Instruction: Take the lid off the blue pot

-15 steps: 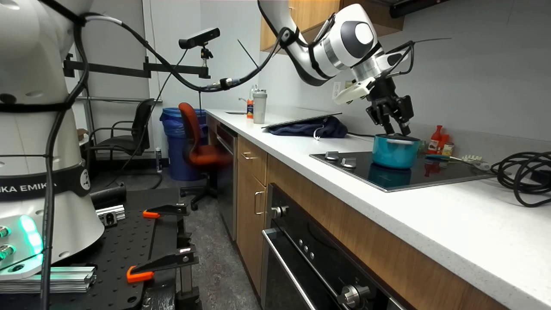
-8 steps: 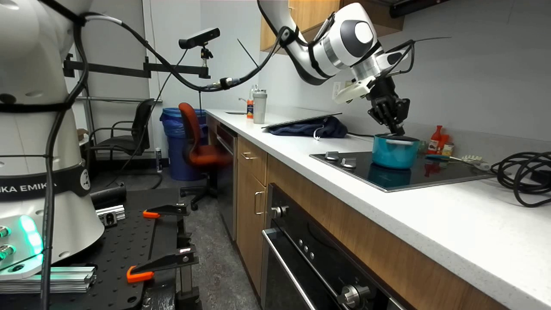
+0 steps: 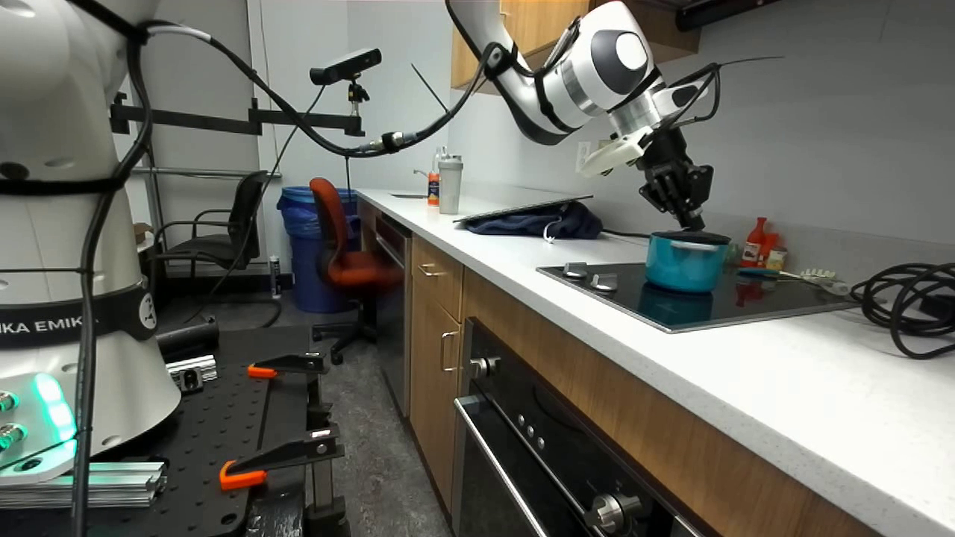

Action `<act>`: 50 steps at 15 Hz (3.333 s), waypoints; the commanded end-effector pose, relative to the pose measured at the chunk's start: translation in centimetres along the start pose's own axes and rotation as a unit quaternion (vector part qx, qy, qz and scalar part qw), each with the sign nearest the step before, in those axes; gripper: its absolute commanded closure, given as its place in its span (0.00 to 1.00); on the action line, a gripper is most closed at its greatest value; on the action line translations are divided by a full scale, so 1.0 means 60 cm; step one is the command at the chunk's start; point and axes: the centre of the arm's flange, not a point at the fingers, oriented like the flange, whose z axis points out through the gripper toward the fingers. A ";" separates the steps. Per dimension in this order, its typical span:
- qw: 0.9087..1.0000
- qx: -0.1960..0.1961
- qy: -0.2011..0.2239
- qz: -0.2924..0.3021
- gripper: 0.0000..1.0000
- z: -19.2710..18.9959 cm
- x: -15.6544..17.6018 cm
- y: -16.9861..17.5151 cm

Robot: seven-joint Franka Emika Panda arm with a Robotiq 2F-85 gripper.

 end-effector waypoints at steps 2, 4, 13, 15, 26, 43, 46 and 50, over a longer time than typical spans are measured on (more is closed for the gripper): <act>1.000 -0.012 0.020 0.001 0.96 -0.050 0.009 0.019; 1.000 -0.011 0.027 0.003 0.96 -0.065 0.014 0.024; 0.999 0.027 0.047 -0.003 0.96 -0.124 0.021 -0.014; 0.998 0.040 0.046 -0.009 0.96 -0.131 0.015 -0.035; 0.992 0.121 0.025 -0.014 0.96 -0.149 -0.022 -0.157; 0.982 0.180 -0.021 -0.053 0.96 -0.111 -0.079 -0.302; 0.981 0.181 -0.027 -0.058 0.61 -0.107 -0.085 -0.311; 0.981 0.180 -0.029 -0.063 0.38 -0.104 -0.087 -0.313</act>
